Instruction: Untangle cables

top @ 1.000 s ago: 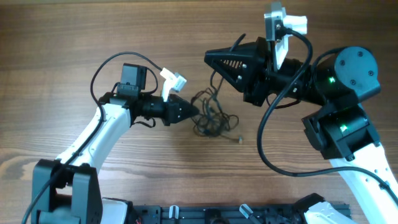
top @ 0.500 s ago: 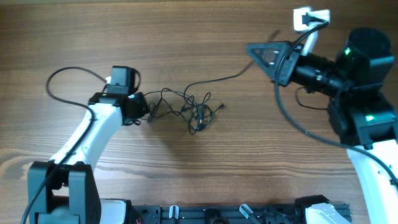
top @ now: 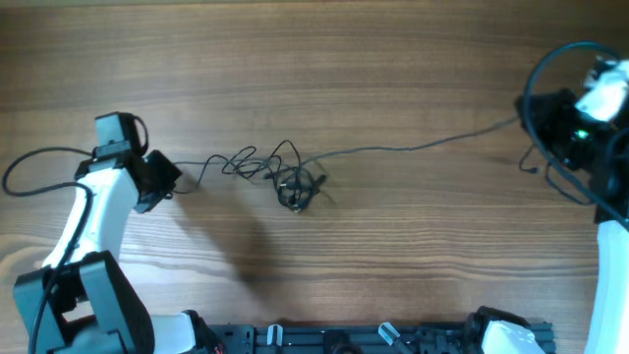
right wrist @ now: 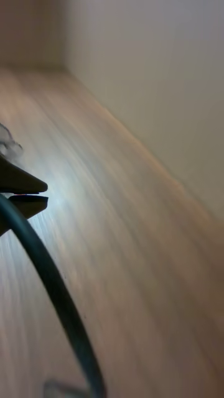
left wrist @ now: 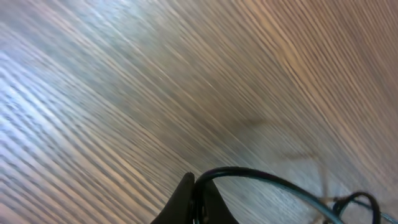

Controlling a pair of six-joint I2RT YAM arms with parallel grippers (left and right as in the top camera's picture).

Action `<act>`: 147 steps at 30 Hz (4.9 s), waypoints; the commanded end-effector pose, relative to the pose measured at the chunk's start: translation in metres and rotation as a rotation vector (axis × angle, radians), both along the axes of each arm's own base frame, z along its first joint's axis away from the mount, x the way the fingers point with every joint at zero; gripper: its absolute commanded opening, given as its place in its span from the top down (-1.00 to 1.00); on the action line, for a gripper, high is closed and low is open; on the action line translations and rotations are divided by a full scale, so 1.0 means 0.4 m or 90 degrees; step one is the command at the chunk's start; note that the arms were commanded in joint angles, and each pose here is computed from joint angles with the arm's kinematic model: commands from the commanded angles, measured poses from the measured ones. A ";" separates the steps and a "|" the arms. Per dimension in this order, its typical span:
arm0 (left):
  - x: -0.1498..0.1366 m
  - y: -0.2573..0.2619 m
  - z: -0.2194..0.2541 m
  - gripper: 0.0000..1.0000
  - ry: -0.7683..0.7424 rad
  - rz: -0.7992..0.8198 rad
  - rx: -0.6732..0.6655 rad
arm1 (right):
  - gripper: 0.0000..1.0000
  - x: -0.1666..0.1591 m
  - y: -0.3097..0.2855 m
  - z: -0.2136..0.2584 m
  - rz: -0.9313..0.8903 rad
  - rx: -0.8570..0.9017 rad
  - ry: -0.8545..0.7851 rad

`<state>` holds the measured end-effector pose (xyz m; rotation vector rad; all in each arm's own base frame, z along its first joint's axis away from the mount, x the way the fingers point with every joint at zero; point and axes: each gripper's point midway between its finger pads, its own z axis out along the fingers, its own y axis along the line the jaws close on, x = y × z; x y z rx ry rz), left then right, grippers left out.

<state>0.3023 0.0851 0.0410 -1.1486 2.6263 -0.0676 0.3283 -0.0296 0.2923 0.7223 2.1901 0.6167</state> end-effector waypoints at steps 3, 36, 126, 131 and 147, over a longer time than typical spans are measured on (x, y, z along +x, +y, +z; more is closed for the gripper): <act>-0.024 0.079 -0.001 0.92 -0.019 0.142 -0.033 | 0.91 -0.096 -0.249 -0.044 -0.354 -0.076 0.101; 0.127 -0.339 0.014 0.84 -0.191 -0.214 -0.181 | 0.69 0.030 -0.039 -0.333 0.068 0.026 0.286; 0.133 -0.375 0.013 0.80 -0.197 -0.247 -0.146 | 0.64 0.019 0.511 -0.744 0.348 -0.147 0.485; 0.133 -0.375 0.014 0.80 -0.197 -0.247 -0.146 | 0.17 0.029 0.510 -0.744 0.347 -0.154 0.474; 0.133 -0.375 0.013 0.79 -0.197 -0.247 -0.146 | -0.28 0.049 0.502 -0.745 0.326 -0.165 0.459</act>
